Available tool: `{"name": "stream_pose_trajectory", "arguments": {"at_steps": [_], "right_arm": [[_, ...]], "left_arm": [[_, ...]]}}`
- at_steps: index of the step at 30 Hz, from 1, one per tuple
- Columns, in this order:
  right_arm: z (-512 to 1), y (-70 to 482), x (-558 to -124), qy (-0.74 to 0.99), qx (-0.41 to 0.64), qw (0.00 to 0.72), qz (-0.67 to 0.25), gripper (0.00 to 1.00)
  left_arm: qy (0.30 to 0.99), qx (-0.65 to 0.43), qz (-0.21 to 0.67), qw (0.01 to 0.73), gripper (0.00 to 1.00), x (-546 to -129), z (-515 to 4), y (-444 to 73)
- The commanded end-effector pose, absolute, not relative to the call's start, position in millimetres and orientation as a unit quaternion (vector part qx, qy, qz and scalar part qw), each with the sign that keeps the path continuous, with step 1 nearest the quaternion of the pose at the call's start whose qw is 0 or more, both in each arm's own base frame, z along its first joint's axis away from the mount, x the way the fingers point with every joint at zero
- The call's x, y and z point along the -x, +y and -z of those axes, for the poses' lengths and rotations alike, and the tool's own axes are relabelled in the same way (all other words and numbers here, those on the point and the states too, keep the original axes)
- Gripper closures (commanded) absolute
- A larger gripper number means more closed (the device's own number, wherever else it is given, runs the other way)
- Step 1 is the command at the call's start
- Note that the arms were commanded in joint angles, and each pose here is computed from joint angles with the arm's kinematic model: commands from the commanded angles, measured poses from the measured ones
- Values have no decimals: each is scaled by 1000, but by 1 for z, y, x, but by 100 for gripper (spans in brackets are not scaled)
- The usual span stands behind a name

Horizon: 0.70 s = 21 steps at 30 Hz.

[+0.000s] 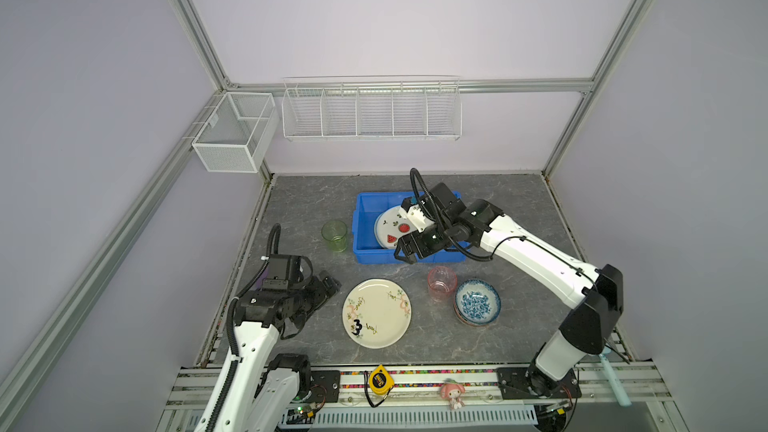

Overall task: Place the mixed dishes into the plastic bin
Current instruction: 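Move the right gripper to the cream bowl while left approaches it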

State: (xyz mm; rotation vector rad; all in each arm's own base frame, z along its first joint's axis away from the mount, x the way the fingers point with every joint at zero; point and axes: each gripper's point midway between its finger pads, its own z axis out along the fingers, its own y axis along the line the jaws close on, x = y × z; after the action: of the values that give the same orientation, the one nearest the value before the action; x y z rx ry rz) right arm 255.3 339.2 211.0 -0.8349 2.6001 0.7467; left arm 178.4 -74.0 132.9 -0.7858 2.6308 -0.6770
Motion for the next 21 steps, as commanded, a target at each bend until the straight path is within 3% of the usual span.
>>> {"name": "stream_pose_trajectory", "arguments": {"at_steps": [1,21], "right_arm": [[-206,344,-237,899,307,138,-280,11],[-142,362,-212,915,301,76,-259,9]], "left_arm": [[911,302,243,137,1,-165,-124,-74],[914,302,251,104,1,-150,-76,-91]]}}
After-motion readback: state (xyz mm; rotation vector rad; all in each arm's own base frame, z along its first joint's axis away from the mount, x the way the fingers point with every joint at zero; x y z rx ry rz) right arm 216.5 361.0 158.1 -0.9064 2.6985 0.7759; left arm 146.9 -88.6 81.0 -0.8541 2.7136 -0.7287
